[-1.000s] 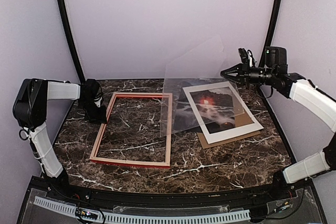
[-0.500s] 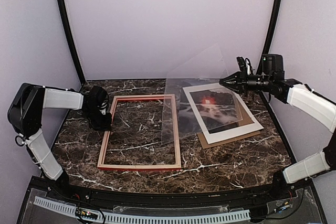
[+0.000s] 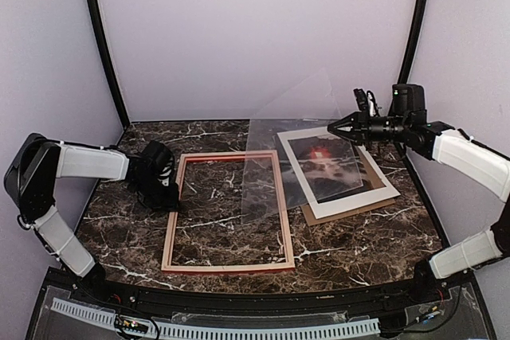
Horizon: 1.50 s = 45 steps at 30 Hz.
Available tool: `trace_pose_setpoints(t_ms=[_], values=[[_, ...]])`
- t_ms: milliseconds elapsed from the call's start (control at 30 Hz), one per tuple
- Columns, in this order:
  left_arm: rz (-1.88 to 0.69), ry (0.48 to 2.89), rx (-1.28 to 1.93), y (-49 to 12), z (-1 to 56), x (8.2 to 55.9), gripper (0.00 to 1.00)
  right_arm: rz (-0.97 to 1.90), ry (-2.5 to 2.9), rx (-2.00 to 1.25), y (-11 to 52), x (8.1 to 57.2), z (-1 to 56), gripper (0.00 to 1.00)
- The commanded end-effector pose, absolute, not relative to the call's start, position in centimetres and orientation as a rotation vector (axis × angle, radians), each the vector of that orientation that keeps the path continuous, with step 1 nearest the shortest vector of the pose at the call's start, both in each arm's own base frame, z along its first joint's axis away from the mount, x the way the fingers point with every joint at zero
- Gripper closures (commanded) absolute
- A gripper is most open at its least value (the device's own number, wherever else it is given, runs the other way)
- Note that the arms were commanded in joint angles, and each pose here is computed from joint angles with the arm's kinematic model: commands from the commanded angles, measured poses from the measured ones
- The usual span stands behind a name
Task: Put the photo into the frame
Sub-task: Move the frame body to the center of the board, then place the glass panel at the frame body.
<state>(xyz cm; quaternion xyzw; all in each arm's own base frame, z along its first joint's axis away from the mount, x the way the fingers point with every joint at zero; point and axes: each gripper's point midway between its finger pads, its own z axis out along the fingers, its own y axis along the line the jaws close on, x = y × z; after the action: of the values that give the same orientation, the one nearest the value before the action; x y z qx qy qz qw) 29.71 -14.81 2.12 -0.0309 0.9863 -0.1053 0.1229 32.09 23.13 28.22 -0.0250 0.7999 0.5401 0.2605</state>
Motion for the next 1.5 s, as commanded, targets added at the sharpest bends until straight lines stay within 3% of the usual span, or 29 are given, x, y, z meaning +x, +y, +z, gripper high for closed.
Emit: trace_pose_setpoints(t_ms=[0,267,667,867,1200,1267,1467], values=[[-0.443,2.895,-0.121,-16.0,3.2,27.7,0.66,1.454,2.123,-0.110,24.2,32.5,28.3,1.00],[-0.503,2.786,-0.091,-16.3,7.7,28.3,0.46,1.518,2.127,-0.167,28.4,31.9,27.9,1.00],[-0.340,2.536,-0.267,-7.9,15.1,32.5,0.34,1.727,2.073,-0.286,39.5,29.1,28.7,1.00],[-0.211,2.451,-0.305,-4.8,18.2,33.4,0.25,1.778,2.119,-0.156,41.8,29.1,24.5,1.00],[-0.351,2.477,-0.264,-6.9,16.6,33.6,0.22,1.776,2.237,0.113,41.8,28.7,15.0,1.00],[-0.372,2.481,-0.252,-7.2,16.4,33.6,0.14,1.737,2.261,0.148,41.3,28.6,13.7,1.00],[-0.411,2.496,-0.239,-7.8,15.6,33.4,0.10,1.666,2.309,0.190,40.4,28.3,11.9,1.00]])
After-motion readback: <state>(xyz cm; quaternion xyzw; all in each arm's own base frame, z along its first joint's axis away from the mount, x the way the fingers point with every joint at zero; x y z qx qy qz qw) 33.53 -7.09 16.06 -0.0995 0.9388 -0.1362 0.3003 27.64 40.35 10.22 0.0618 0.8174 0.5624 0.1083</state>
